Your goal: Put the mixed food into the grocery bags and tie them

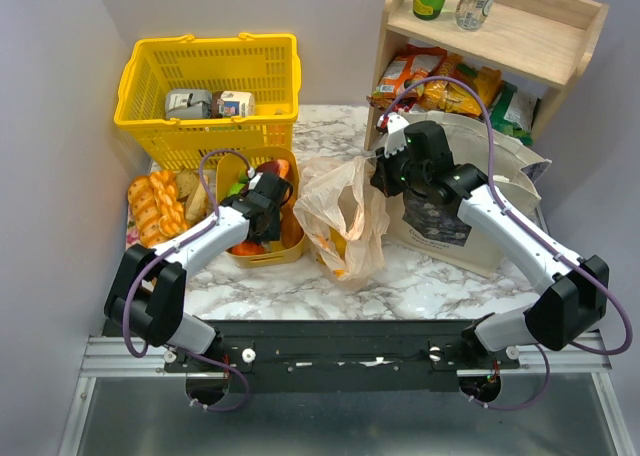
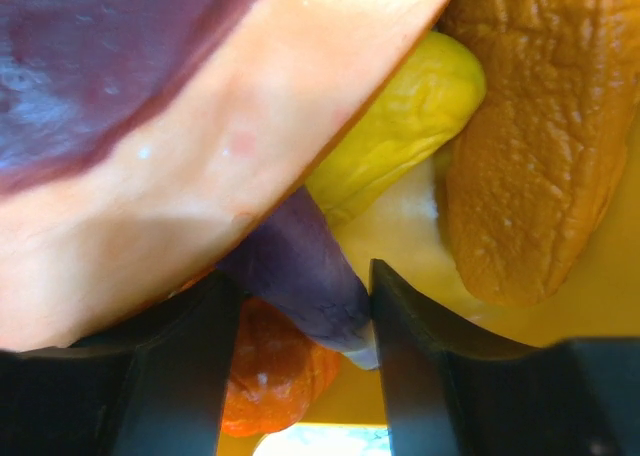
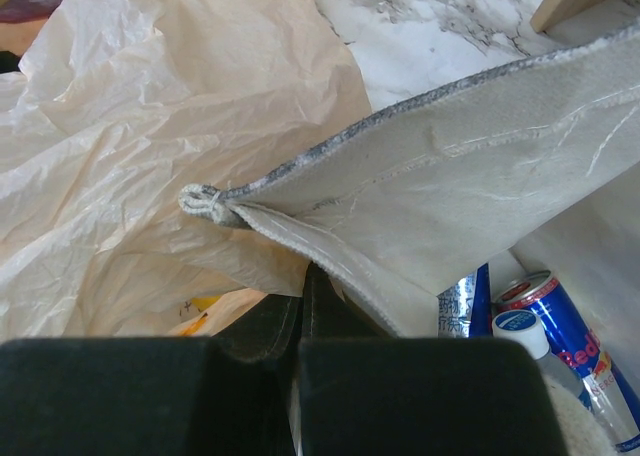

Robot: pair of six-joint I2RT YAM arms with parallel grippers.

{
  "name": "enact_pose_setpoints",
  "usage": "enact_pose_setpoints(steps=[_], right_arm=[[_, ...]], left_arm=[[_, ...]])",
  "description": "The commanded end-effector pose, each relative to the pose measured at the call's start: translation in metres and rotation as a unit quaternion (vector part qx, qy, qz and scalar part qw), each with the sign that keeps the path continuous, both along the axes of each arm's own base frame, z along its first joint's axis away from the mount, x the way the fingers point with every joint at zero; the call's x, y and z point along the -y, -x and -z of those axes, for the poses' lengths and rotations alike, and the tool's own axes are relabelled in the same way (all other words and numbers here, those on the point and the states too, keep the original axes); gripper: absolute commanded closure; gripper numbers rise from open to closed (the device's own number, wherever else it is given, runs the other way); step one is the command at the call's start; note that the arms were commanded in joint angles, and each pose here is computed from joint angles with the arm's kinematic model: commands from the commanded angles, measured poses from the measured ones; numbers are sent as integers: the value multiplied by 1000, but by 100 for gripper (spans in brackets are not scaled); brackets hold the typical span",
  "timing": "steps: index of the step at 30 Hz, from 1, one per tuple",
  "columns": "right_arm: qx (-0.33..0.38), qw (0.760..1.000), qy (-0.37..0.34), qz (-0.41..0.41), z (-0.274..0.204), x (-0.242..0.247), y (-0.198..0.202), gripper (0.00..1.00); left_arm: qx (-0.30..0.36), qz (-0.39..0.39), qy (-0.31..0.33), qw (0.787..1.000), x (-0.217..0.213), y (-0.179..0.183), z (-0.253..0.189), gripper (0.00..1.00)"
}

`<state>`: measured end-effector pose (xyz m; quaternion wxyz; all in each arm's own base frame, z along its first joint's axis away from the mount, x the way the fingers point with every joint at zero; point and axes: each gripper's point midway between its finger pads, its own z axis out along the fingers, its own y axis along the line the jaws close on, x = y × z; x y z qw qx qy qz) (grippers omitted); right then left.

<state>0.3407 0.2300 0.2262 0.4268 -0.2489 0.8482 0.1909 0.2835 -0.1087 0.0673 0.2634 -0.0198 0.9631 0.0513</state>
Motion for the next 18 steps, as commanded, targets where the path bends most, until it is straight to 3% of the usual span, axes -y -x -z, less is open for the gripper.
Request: enact_pose_setpoints(steps=[1, 11, 18], right_arm=[[10, 1000, -8, -10, -6, 1, 3, 93], [13, 1000, -9, -11, -8, 1, 4, 93], [14, 1000, -10, -11, -9, 2, 5, 93]], left_arm=[[10, -15, 23, 1000, 5, -1, 5, 48], [78, 13, 148, 986, 36, 2, -71, 76], [40, 55, 195, 978, 48, 33, -93, 85]])
